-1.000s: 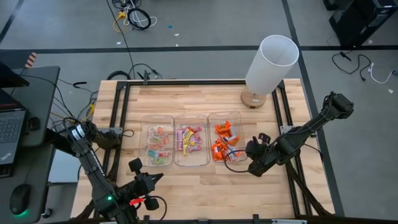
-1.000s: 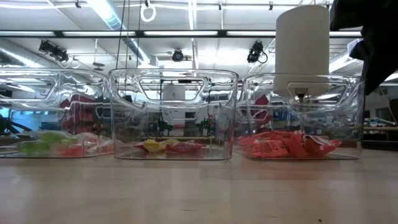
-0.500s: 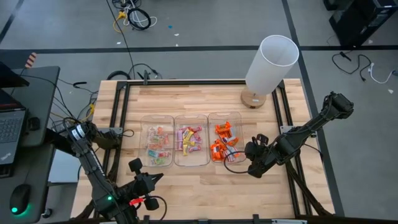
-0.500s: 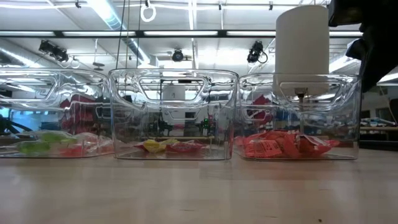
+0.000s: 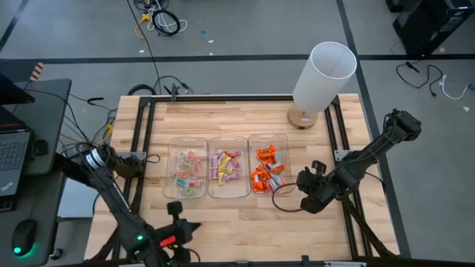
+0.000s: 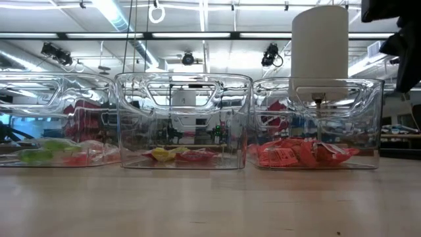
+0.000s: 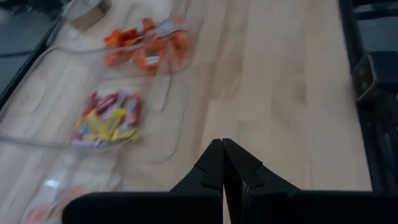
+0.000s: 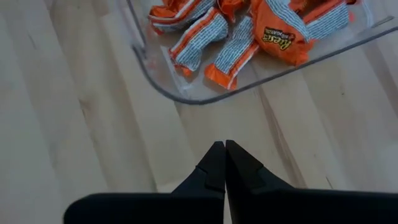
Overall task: Sort candy
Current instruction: Move bottom right transparent bin to the middle right of the table, then return to Home Position
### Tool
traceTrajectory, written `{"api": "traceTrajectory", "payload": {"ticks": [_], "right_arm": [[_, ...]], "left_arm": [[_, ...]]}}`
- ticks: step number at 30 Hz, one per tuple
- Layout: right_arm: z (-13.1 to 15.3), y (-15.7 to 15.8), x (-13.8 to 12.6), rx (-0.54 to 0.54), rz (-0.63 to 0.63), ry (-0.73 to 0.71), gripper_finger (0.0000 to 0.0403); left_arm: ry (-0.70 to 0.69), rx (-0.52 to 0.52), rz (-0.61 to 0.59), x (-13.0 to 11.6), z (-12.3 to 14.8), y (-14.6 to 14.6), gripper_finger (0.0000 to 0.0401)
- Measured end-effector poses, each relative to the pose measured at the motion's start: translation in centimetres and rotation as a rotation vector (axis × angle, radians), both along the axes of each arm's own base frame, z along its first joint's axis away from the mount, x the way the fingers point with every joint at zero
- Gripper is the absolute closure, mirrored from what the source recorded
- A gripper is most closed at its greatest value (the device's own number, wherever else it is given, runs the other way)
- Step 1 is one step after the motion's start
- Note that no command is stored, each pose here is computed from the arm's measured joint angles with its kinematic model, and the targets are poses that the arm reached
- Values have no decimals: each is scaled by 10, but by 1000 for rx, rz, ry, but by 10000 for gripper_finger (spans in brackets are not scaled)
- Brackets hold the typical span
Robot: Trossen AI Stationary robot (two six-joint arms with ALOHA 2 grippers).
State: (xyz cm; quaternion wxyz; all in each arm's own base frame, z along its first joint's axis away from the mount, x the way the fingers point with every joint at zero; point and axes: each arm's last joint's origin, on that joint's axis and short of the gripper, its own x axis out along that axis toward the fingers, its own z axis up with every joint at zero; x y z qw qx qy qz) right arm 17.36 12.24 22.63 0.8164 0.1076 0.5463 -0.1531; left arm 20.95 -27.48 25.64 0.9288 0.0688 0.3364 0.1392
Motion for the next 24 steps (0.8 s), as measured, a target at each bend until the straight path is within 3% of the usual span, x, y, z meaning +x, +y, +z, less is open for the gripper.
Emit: {"api": "traceTrajectory", "payload": {"ticks": [5, 10, 24], "right_arm": [[5, 6, -2, -31, 12, -41, 403], [6, 8, -4, -39, -4, -69, 403], [7, 12, -6, -56, -8, -102, 403]], "left_arm": [[-25, 26, -46, 21, -17, 6, 401], [-8, 75, -12, 43, -32, 29, 401], [1, 100, 69, 50, -69, 58, 401]]}}
